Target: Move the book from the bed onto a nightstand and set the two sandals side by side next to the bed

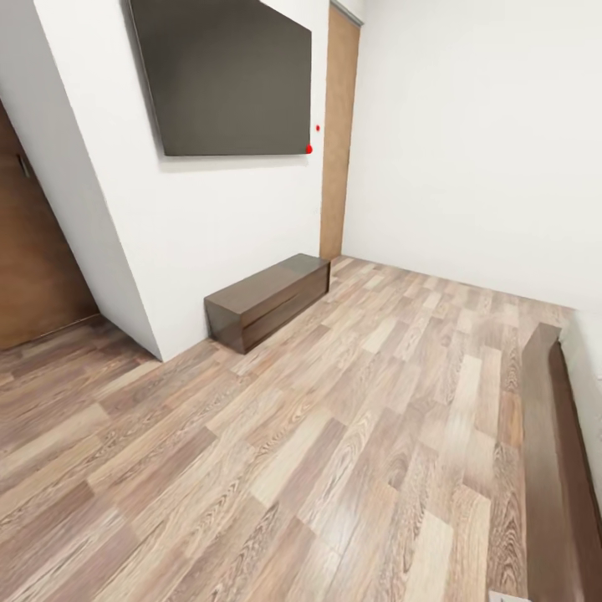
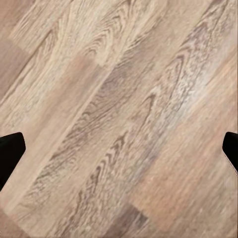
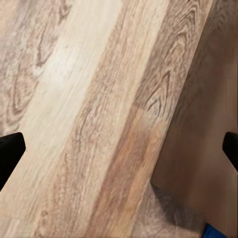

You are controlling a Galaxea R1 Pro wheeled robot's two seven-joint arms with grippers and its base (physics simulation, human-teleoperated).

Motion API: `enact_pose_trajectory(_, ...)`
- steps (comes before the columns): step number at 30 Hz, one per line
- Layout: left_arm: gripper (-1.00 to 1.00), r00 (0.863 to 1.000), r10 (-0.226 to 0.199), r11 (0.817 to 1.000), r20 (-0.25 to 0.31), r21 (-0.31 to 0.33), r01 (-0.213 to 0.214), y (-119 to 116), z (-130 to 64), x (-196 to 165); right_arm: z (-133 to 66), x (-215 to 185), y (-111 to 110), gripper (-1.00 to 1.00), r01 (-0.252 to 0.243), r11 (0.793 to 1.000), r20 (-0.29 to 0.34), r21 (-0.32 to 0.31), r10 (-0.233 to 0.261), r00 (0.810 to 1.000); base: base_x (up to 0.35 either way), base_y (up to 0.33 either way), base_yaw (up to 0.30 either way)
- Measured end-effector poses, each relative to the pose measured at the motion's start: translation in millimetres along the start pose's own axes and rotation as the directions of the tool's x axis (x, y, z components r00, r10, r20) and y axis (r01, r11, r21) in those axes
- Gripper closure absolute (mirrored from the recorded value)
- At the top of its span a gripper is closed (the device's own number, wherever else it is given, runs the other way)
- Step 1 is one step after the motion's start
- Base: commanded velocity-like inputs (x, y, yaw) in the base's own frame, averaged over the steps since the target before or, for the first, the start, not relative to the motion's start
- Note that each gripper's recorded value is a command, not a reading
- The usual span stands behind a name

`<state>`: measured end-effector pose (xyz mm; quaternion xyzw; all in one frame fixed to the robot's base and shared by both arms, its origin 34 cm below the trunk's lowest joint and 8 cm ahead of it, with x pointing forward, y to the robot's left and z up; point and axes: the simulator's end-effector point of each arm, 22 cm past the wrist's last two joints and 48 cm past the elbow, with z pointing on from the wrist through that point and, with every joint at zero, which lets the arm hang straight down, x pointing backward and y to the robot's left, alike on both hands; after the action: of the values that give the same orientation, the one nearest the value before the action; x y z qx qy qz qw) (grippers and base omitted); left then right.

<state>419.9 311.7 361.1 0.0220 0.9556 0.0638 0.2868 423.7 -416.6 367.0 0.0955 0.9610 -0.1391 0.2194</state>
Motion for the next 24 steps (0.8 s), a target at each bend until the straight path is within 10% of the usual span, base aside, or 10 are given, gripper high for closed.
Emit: enact_pose_trajectory(24, -1.0, 1.0, 0.001, 1.0, -0.002, 0.0, -0.001, 0.1, -0.1, 0.7, -0.1, 0.3, 1.6, -1.0, 0.0, 1.0, 0.0, -0.003, 0.0, 1.0, 0.306, 0.15, -0.278)
